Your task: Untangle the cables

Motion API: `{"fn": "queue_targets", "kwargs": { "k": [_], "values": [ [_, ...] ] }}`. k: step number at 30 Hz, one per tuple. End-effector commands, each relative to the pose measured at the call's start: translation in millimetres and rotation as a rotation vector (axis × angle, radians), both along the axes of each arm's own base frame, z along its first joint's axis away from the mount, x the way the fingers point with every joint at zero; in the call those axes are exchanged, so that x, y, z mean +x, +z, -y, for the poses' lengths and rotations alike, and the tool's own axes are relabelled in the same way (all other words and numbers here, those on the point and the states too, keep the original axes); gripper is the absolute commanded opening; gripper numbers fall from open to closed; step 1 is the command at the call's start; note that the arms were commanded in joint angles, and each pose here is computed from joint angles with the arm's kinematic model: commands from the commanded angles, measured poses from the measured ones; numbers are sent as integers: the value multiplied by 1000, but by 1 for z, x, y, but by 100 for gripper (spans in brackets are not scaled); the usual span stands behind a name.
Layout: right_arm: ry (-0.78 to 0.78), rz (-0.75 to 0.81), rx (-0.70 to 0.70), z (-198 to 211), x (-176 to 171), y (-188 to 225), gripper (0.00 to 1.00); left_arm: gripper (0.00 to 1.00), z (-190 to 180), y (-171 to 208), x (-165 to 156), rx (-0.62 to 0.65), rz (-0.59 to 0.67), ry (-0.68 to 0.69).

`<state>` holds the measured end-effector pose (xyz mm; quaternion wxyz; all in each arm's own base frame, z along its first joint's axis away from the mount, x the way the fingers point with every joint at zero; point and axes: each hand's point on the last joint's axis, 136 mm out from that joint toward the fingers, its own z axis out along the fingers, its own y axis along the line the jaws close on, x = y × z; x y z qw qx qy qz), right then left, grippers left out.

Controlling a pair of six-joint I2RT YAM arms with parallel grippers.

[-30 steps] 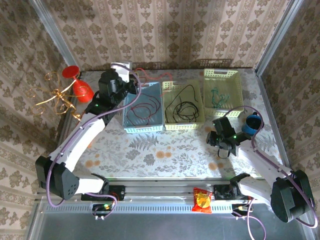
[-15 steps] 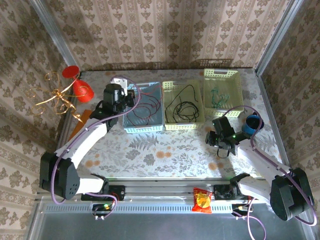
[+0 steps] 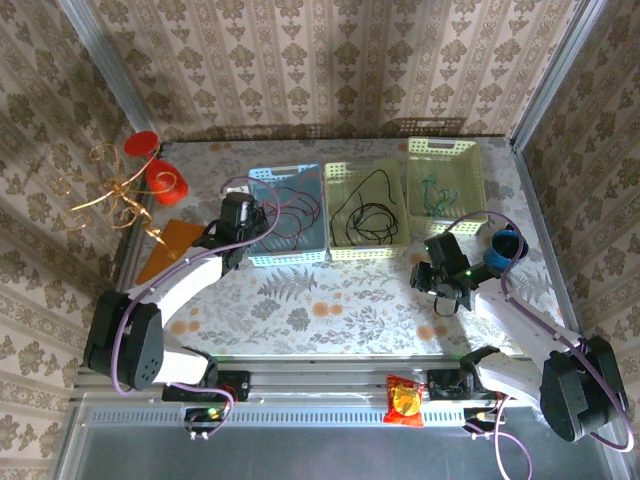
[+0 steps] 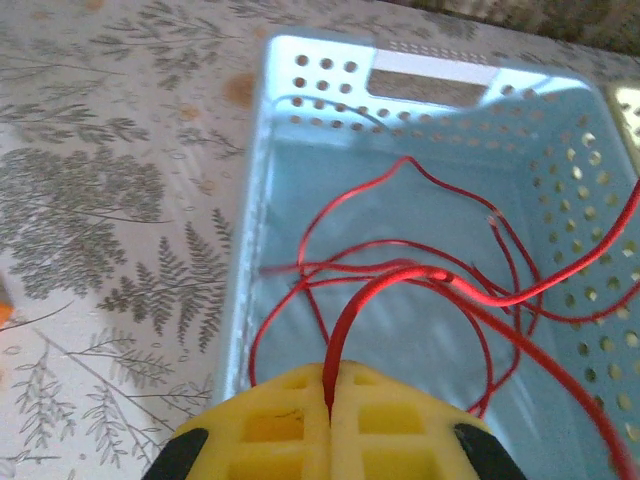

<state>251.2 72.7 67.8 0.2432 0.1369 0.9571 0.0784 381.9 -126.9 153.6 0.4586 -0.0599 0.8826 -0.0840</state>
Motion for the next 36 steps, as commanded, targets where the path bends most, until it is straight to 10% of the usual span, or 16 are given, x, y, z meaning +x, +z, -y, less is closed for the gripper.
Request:
{"fn": "queue_targets", "kwargs": {
  "k": [1,13,17,20,33,36],
  "values": [
    [19,13,7,-2,2,6,41,0,-22,5,-1,-13,25,151],
    [29,12,13,-5,3,5,41,3,-15,2,2,-22,-19,176],
    [30,8,12,-5,3,5,41,69,20,4,13,-49,-25,68],
    [34,8,12,-5,3,6,41,88,29,17,20,-32,6,45],
    [-27,87,-141,22,17,27,44,100,-73,68,-38,304,216,301],
    [-148,258,-278,54,33,64,62,100,-111,67,-70,452,221,389]
  ]
}}
